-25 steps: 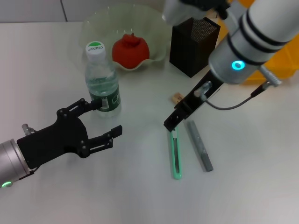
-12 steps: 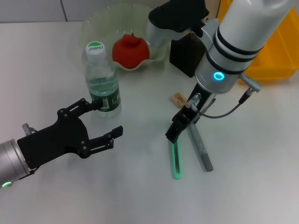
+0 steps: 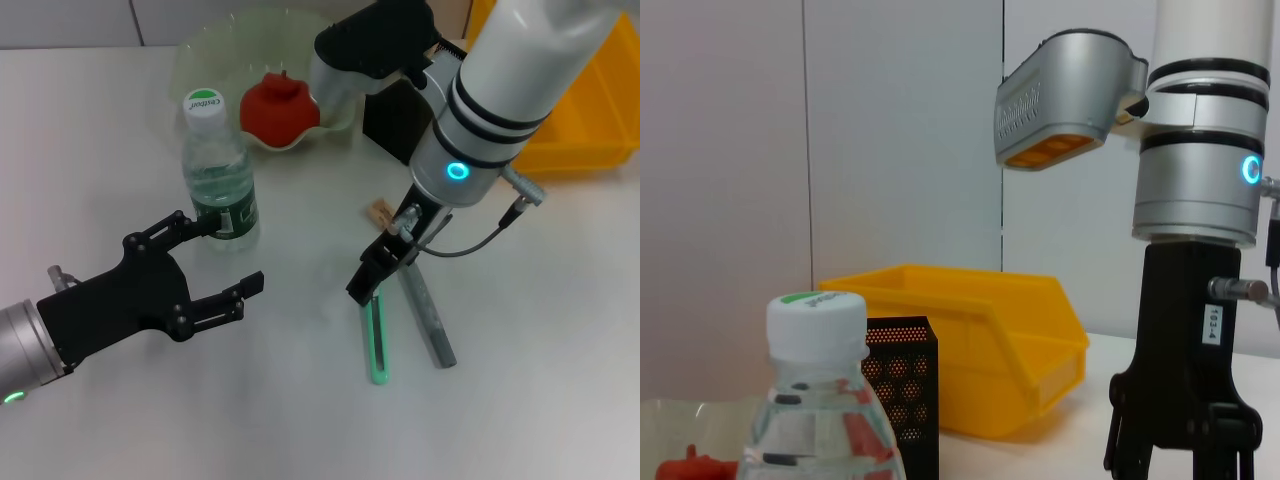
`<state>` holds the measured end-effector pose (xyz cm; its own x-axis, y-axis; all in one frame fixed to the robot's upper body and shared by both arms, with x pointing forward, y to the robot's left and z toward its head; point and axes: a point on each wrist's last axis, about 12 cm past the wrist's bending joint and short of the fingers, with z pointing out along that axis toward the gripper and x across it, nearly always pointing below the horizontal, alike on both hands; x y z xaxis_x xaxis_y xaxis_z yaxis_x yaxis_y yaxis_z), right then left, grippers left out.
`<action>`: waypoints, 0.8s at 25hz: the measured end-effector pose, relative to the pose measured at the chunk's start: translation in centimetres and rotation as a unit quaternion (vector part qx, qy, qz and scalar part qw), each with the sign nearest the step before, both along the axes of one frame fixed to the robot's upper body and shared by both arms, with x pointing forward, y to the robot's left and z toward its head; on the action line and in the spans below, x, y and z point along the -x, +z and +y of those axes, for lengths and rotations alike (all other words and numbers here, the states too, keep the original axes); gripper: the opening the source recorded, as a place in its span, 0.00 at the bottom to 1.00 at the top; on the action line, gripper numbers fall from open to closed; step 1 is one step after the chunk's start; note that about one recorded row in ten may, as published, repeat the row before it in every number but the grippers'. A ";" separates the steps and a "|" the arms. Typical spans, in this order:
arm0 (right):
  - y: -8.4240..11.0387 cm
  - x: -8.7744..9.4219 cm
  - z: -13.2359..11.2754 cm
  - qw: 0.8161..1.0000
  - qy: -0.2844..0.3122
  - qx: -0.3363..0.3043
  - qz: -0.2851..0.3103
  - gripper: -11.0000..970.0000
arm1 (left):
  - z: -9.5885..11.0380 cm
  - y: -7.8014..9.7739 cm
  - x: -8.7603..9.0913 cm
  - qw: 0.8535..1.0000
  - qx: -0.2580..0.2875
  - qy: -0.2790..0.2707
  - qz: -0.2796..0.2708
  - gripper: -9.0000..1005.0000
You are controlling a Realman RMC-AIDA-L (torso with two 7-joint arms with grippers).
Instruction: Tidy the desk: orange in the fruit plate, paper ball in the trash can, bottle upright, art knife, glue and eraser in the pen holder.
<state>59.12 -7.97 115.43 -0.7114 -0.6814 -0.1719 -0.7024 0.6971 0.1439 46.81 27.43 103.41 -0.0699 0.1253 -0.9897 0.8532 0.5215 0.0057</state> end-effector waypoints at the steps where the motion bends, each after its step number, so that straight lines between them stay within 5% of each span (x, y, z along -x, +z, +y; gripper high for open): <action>1: -0.1 0.0 0.1 1.000 0.001 -0.001 0.001 0.83 | 0.0 0.0 0.0 1.000 0.000 0.000 0.000 0.86; 20: -1.6 -0.2 0.1 1.000 -0.002 0.011 -0.004 0.82 | 0.0 -0.1 0.2 1.000 0.000 -0.001 0.001 0.86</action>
<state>59.33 -7.83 113.85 -0.7122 -0.6829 -0.1626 -0.7013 0.7022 0.1227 46.64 27.47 103.33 -0.0726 0.1250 -0.9895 0.8538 0.5206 0.0031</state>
